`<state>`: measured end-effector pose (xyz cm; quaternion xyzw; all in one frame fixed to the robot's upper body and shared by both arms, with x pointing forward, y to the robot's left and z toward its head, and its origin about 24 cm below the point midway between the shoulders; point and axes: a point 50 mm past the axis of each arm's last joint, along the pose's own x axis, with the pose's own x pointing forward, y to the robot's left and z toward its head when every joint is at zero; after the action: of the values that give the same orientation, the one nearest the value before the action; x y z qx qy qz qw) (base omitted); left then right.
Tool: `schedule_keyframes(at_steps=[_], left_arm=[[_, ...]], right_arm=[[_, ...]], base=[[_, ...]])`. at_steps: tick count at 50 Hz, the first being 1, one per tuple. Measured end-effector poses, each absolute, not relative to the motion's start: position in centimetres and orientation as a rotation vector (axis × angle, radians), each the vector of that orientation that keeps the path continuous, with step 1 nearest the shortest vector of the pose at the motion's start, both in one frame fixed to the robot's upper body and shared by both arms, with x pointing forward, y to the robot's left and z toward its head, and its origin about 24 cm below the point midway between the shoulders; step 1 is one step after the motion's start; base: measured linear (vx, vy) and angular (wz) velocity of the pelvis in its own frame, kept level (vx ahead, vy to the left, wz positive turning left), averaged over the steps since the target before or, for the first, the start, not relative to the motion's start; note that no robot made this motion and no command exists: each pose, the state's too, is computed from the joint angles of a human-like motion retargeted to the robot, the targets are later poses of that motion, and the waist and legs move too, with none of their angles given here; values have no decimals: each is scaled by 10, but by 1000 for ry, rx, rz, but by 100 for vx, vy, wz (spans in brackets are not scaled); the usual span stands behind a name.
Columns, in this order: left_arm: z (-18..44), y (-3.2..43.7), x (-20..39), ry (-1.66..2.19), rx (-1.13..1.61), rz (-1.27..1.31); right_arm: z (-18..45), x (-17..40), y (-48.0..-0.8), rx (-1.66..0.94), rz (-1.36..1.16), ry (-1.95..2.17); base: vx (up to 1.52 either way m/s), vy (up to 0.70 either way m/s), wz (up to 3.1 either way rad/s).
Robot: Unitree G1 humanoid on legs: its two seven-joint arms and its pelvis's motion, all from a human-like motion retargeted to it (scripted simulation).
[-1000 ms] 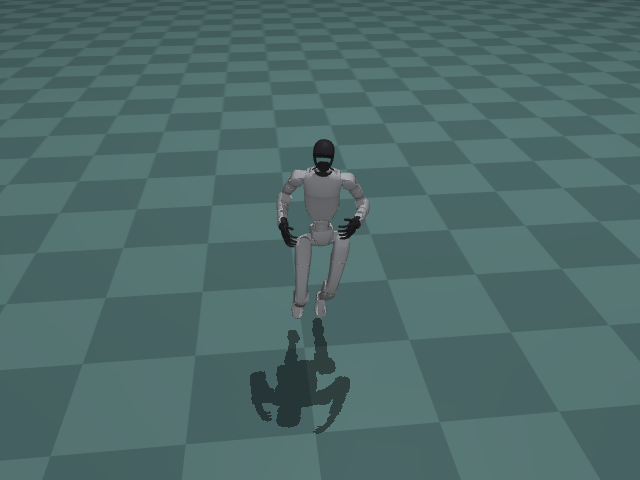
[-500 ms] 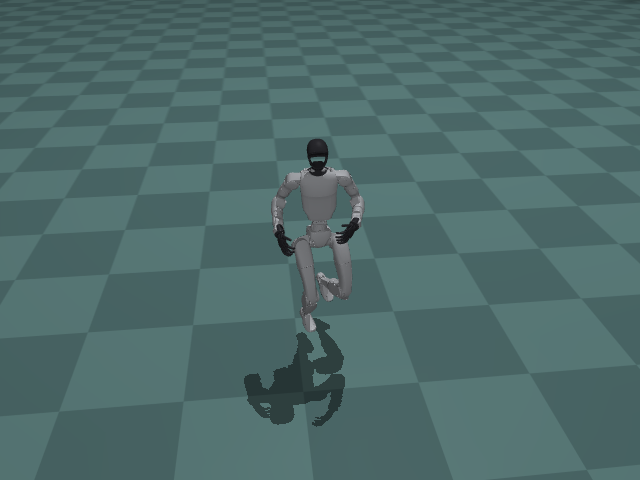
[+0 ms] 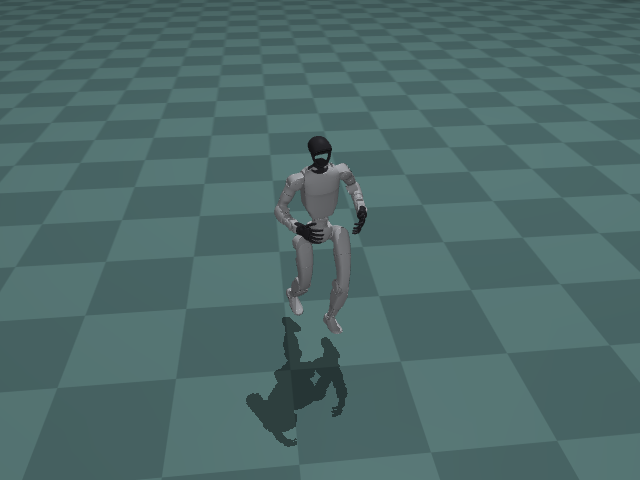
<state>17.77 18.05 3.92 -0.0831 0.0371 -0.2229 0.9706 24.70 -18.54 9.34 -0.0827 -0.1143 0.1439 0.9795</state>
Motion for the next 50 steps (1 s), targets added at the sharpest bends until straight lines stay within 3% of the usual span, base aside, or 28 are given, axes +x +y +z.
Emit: schedule_keyframes(at_steps=[25,50], left_arm=[[46,172,192,56,-78,-555],[42,178,193,37,-150,-553]], right_arm=[[48,222,-174,-101,513,1],[63,209,-205,-248,402,-49]], base=[[25,7,24],[28,-7,0]])
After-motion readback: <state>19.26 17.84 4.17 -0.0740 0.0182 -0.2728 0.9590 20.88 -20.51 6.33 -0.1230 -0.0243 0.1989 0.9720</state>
